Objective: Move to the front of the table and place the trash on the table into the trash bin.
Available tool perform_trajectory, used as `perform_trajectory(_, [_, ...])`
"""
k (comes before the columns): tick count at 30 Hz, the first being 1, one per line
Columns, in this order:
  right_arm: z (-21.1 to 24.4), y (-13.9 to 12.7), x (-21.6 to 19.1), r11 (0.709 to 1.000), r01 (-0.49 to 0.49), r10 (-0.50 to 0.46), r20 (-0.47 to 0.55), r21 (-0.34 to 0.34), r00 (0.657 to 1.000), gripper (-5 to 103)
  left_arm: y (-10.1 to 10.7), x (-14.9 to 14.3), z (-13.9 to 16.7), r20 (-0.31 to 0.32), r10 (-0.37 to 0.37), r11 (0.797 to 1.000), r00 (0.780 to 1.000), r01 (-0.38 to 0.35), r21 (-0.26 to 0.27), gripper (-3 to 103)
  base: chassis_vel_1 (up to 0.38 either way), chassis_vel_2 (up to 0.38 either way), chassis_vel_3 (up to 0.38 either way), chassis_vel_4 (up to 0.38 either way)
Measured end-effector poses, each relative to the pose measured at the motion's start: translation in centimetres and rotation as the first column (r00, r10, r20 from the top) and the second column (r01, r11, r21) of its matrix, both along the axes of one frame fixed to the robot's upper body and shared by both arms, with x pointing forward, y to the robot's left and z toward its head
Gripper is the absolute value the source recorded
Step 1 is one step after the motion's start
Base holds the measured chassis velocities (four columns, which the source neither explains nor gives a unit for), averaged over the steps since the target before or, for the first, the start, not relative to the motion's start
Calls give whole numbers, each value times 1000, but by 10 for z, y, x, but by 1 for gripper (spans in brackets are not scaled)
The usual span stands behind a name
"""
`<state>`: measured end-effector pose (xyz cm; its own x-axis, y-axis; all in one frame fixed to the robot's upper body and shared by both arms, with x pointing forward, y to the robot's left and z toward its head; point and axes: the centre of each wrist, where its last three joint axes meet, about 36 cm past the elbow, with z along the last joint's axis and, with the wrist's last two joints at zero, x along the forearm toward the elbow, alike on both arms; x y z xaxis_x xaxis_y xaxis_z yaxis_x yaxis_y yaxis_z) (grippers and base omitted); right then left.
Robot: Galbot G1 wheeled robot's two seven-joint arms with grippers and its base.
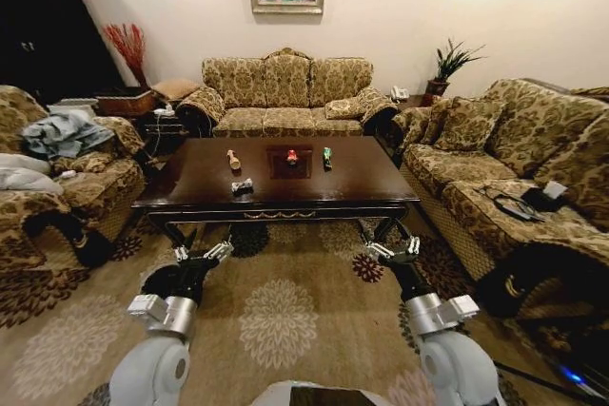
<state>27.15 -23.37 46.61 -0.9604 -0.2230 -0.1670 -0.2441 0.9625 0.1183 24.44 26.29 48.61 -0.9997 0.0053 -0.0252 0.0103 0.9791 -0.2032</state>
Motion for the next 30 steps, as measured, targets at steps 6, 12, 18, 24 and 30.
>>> perform_trajectory(6, [-1,0,-1,1000,4,-4,7,4,1000,100,1,0,0,-1,-4,1000,1000,4,7,97,-24,35,25,-24])
perform_trajectory(12, [-2,-1,0,1000,4,-4,8,3,1000,100,2,0,0,-4,1,1000,1000,-1,19,97,0,0,0,0])
perform_trajectory(18, [-3,-2,1,1000,6,-6,8,4,1000,100,5,1,-2,-12,30,999,999,-29,29,98,19,28,35,19])
perform_trajectory(24, [-4,-3,0,1000,11,-11,-9,0,1000,100,5,3,-9,-28,47,995,999,-44,92,98,25,51,47,26])
perform_trajectory(30, [-5,-2,-3,1000,10,-11,-19,-5,1000,100,4,3,-13,-37,40,994,998,-36,102,98,0,0,0,0])
